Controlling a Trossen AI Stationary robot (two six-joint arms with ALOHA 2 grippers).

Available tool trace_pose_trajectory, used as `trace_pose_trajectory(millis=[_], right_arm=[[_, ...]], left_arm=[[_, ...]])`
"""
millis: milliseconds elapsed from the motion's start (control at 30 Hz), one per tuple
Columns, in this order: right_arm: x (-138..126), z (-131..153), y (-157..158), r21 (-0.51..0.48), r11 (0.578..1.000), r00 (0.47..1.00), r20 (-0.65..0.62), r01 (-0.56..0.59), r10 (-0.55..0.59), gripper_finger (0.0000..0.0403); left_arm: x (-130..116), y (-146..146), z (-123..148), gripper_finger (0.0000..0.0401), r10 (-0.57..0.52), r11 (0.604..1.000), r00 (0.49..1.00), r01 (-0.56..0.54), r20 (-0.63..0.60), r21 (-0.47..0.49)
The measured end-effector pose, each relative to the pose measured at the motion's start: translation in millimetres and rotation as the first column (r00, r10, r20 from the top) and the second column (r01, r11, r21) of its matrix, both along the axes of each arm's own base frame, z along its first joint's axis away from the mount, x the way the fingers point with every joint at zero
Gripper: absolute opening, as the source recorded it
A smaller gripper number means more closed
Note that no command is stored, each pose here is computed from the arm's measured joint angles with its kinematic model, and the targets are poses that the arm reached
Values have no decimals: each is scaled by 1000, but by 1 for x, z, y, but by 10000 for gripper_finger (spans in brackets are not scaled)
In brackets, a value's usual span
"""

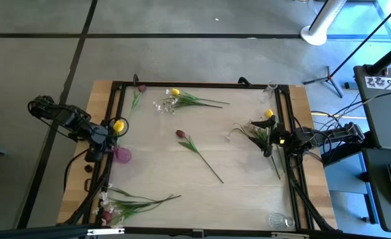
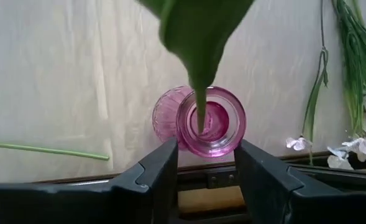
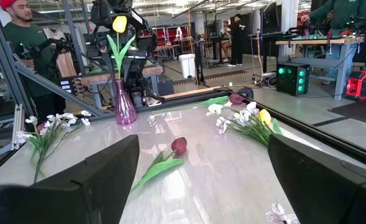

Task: Sort flowers into vase by color
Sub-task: Adjust the purple flower vase

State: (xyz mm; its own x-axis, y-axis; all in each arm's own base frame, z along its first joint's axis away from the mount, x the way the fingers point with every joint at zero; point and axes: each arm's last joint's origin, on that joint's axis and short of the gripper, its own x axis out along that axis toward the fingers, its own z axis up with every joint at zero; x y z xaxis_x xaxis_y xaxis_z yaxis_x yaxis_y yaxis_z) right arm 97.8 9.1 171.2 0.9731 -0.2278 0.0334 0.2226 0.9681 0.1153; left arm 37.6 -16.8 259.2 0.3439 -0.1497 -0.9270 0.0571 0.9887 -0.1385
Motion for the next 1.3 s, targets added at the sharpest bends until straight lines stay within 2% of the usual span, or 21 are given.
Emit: trace_pose_trajectory(millis=[200, 1300], right_arm=[[0, 0, 0, 0, 1000, 1000, 0, 0, 0, 353], [0, 0, 0, 0, 1000, 1000, 0, 0, 0, 354]], left_arm=[[6, -2, 2, 147, 11, 1000, 998, -11, 65, -1], [9, -1, 3, 146, 34, 998, 994, -39, 101, 44]])
